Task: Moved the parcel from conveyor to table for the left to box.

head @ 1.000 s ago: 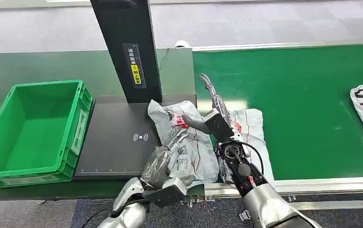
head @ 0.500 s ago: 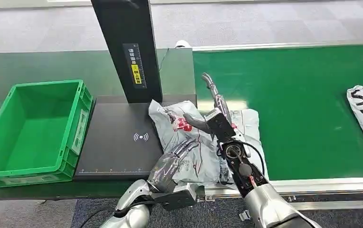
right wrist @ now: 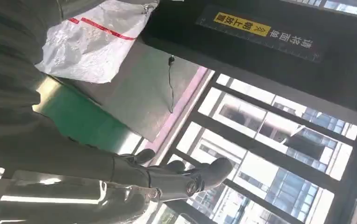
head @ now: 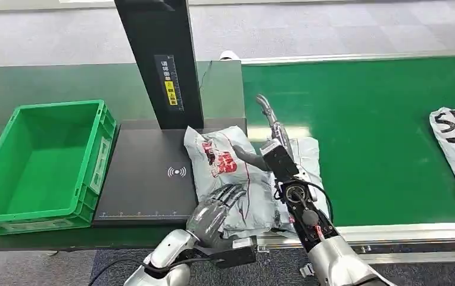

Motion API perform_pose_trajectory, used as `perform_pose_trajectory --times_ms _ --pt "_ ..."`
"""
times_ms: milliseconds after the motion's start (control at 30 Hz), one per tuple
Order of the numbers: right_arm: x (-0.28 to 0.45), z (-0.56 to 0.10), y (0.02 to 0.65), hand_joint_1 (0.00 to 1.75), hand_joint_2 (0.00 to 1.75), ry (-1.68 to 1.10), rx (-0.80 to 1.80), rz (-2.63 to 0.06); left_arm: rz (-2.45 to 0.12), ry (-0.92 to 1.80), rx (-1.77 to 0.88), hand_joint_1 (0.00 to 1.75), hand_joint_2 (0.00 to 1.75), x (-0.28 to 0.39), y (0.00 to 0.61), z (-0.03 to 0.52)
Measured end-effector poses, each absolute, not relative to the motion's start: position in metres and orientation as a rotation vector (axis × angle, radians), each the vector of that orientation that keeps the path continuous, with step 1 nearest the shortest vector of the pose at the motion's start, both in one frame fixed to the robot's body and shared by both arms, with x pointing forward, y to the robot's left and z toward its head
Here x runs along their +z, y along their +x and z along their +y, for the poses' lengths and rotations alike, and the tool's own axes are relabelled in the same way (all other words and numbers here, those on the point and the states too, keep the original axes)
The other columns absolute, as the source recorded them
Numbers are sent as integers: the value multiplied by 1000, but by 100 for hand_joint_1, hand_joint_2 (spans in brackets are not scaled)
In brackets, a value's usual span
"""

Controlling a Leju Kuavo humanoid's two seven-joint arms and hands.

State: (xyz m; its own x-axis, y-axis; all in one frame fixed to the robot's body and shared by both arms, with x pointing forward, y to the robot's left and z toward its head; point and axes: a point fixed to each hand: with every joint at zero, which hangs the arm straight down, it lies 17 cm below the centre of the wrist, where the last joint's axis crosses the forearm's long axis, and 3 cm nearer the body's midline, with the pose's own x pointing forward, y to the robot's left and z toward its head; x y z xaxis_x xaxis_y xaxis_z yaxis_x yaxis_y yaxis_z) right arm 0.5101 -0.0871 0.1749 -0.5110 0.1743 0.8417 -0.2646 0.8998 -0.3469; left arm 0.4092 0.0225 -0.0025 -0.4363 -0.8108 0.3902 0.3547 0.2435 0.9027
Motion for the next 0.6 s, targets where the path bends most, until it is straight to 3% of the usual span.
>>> perform_pose_trajectory --times_ms 33,600 --pt "176 -87 509 0 175 68 536 -2041 -1474 463 -1433 175 175 -5 409 24" --pt "193 -98 498 0 175 84 498 -2102 -1460 520 -1429 175 175 -6 416 38"
